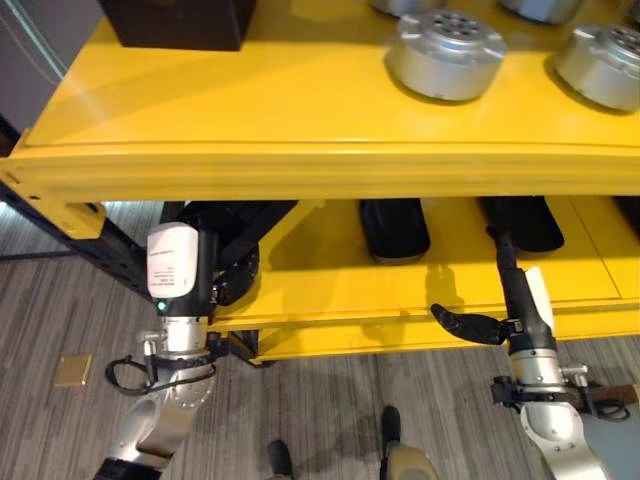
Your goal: Move parts from the plastic box to the shelf.
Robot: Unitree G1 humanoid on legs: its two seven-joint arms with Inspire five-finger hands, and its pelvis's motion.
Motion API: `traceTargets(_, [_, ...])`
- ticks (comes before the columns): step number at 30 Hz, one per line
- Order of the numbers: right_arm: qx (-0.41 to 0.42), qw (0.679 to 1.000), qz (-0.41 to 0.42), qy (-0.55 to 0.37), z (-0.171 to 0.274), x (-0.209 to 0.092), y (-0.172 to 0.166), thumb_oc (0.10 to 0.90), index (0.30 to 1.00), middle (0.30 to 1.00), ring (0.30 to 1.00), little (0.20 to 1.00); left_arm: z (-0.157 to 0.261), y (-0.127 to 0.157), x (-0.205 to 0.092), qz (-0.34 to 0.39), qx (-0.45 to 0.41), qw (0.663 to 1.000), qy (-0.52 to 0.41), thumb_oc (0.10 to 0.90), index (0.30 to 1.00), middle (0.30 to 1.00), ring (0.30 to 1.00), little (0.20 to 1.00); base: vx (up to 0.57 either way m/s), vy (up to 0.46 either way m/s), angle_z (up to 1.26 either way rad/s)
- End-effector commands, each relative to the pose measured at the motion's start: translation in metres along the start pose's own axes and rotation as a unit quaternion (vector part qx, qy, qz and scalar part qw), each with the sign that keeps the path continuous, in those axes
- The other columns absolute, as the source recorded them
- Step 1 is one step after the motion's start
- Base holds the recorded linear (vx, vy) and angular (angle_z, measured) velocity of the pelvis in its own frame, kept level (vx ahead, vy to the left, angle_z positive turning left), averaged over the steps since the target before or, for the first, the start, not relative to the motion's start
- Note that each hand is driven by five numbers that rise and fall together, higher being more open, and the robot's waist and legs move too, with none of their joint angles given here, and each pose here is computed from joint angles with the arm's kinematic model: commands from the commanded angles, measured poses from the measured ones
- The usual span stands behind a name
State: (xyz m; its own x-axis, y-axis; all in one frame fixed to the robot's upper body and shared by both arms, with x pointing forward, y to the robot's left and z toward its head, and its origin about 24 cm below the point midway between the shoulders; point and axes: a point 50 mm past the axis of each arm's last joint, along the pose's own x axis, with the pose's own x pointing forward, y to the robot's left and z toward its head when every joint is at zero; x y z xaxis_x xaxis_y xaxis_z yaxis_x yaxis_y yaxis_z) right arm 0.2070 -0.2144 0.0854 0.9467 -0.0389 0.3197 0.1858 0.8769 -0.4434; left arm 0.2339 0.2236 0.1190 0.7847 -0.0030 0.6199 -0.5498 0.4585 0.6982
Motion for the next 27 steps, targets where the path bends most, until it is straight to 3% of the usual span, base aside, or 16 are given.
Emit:
traceTargets(1, [-0.010, 0.990, -0.050, -0.132, 0.042, 0.025, -0.023, 0.900, 1.000, 1.000, 1.000, 1.000, 0.022, 0.039, 0.030, 0.122, 0.005, 0.988, -0.096, 0.400, 0.300, 0.300, 0.300, 0.300, 0.00, 0.001, -0.04])
traceTargets(13, [-0.016, 0.992, -0.038, -0.117, 0.037, 0.023, -0.019, 0.900, 1.000, 1.000, 1.000, 1.000, 0.014, 0.029, 0.030, 0.115, 0.016, 0.991, -0.059, 0.400, 0.300, 0.300, 0.300, 0.300, 0.03, 0.017, -0.05])
traceTargets(27, [0.002, 0.994, -0.004, -0.106, 0.036, 0.021, -0.014, 0.900, 1.000, 1.000, 1.000, 1.000, -0.019, 0.001, 0.028, 0.129, 0.005, 0.987, 0.094, 0.400, 0.300, 0.300, 0.300, 0.300, -0.01, -0.050, -0.06])
